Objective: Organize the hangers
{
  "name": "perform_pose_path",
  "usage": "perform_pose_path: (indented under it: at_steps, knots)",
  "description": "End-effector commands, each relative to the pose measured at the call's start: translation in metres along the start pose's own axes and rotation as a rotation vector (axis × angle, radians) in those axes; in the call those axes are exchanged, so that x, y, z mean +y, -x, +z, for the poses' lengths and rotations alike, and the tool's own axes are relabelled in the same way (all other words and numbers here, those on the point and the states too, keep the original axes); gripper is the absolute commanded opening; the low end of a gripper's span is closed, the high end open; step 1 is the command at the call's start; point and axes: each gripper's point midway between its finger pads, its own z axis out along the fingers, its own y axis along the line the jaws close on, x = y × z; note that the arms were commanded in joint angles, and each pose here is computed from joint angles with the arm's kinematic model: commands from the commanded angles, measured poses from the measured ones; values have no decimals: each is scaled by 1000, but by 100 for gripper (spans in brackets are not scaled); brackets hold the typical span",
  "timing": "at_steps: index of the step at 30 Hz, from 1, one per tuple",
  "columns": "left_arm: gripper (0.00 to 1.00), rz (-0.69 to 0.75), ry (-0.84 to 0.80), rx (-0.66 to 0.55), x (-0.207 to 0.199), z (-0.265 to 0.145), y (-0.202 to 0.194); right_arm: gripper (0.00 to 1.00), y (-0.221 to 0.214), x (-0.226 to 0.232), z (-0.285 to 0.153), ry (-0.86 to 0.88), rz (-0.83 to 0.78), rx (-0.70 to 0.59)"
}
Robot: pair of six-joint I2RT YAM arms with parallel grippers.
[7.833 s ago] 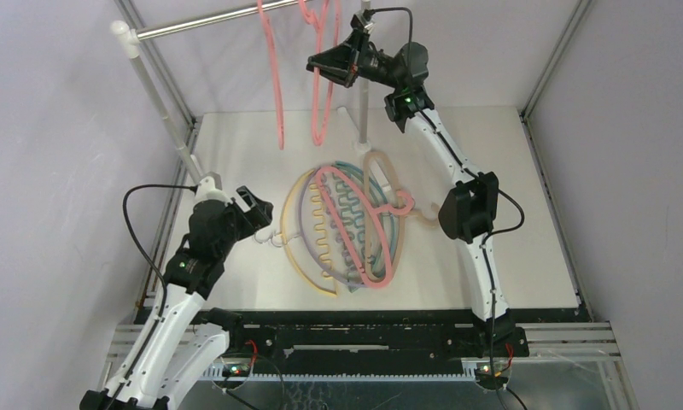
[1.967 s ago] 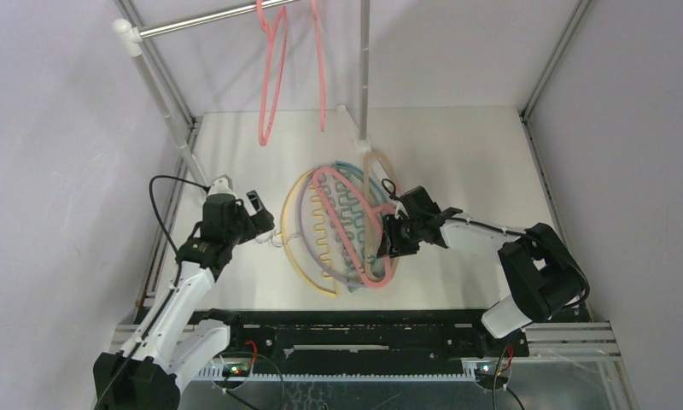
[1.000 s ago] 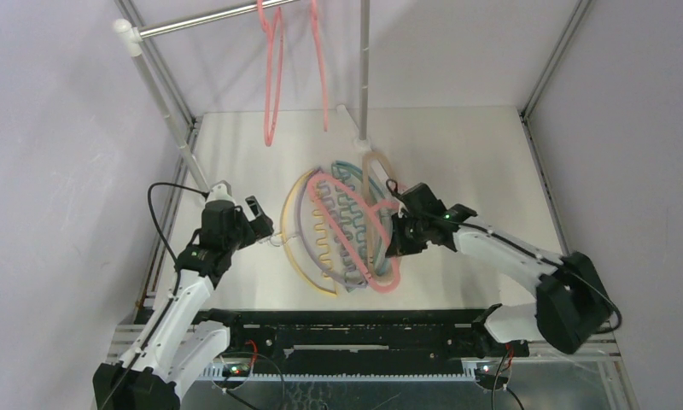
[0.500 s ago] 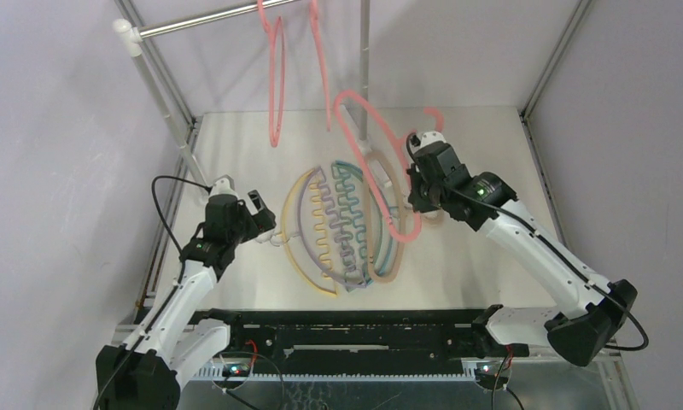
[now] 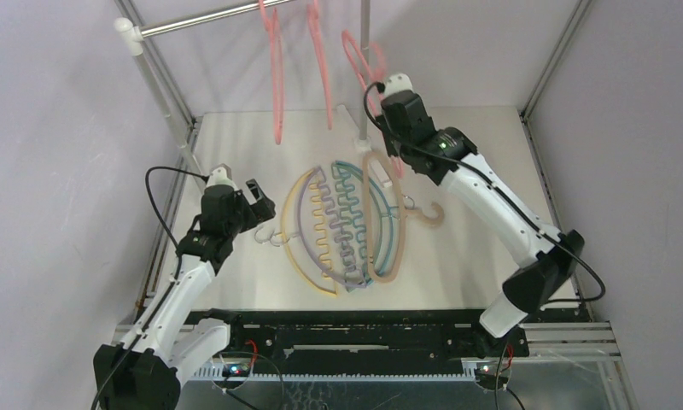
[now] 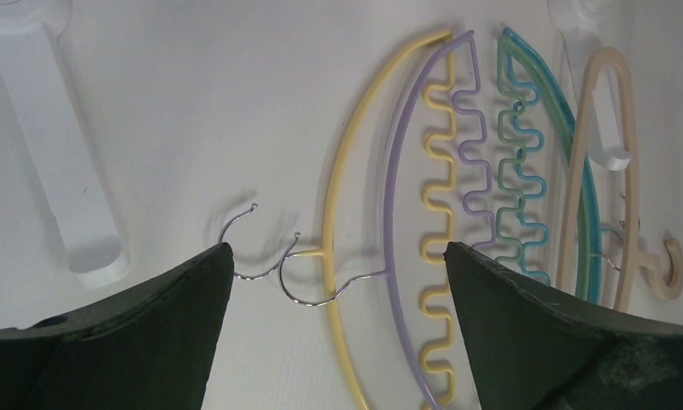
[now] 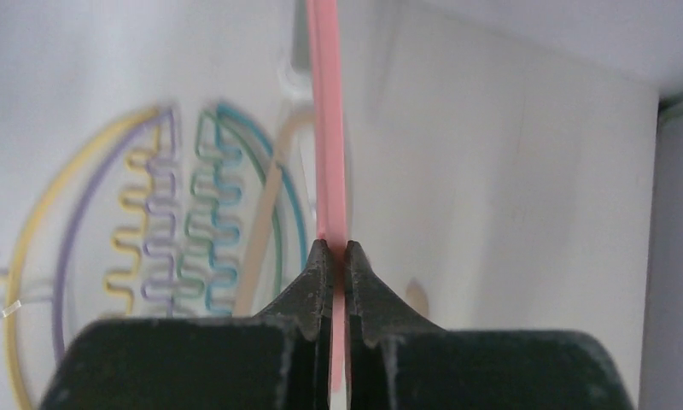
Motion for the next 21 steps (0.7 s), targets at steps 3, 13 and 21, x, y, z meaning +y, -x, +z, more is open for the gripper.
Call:
perform_pose_path:
  at_steps: [3, 13, 21]
  knots:
    - [98, 14, -24, -62, -6, -13, 21, 0, 104, 1, 5, -29, 22, -262]
    - [98, 24, 4, -72, 3, -20, 17, 0, 139, 26, 10, 84, 46, -352]
    - [98, 29, 14, -60, 3, -13, 17, 0, 164, 37, -19, 212, 62, -409]
